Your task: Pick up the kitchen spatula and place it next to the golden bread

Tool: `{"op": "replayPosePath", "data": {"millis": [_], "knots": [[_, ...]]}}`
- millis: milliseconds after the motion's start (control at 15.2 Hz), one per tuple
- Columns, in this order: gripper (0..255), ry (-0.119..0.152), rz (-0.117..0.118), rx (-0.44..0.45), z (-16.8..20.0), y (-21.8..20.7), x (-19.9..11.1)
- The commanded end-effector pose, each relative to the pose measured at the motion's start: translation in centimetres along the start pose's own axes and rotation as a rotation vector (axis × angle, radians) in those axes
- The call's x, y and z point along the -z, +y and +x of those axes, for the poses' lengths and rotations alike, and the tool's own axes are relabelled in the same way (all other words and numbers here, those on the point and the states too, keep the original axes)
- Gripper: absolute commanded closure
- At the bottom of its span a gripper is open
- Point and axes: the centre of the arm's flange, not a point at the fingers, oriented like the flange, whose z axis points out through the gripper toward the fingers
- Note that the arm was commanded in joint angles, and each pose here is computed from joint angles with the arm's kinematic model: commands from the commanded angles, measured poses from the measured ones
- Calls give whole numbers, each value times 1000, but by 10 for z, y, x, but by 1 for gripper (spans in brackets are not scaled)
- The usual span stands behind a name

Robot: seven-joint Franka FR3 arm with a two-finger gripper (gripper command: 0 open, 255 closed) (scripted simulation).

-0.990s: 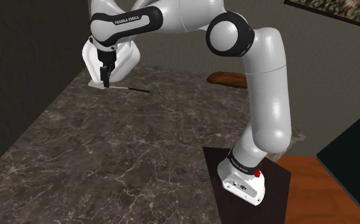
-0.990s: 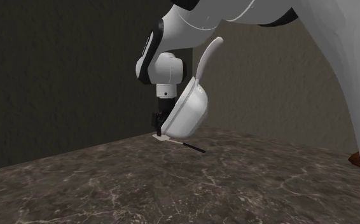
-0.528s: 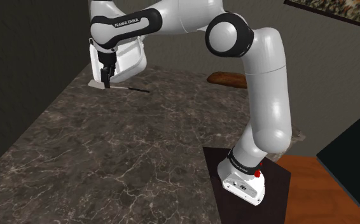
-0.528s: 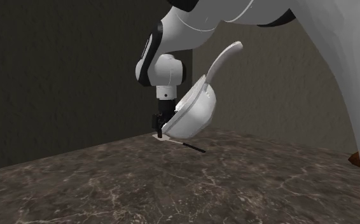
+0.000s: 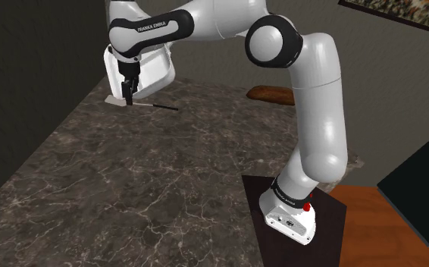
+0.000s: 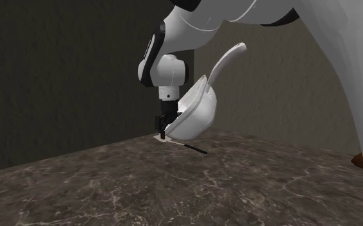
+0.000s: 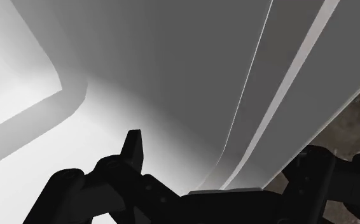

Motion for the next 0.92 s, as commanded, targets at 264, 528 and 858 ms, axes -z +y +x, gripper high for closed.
{"op": "replayPosePath", "data": {"millis": [264,528,858], "knots": [[255,-32,9,-14,-8,9,14],[255,-32,9,-14,-9,9,35],[255,-32,9,-14,-9,9,62]]}}
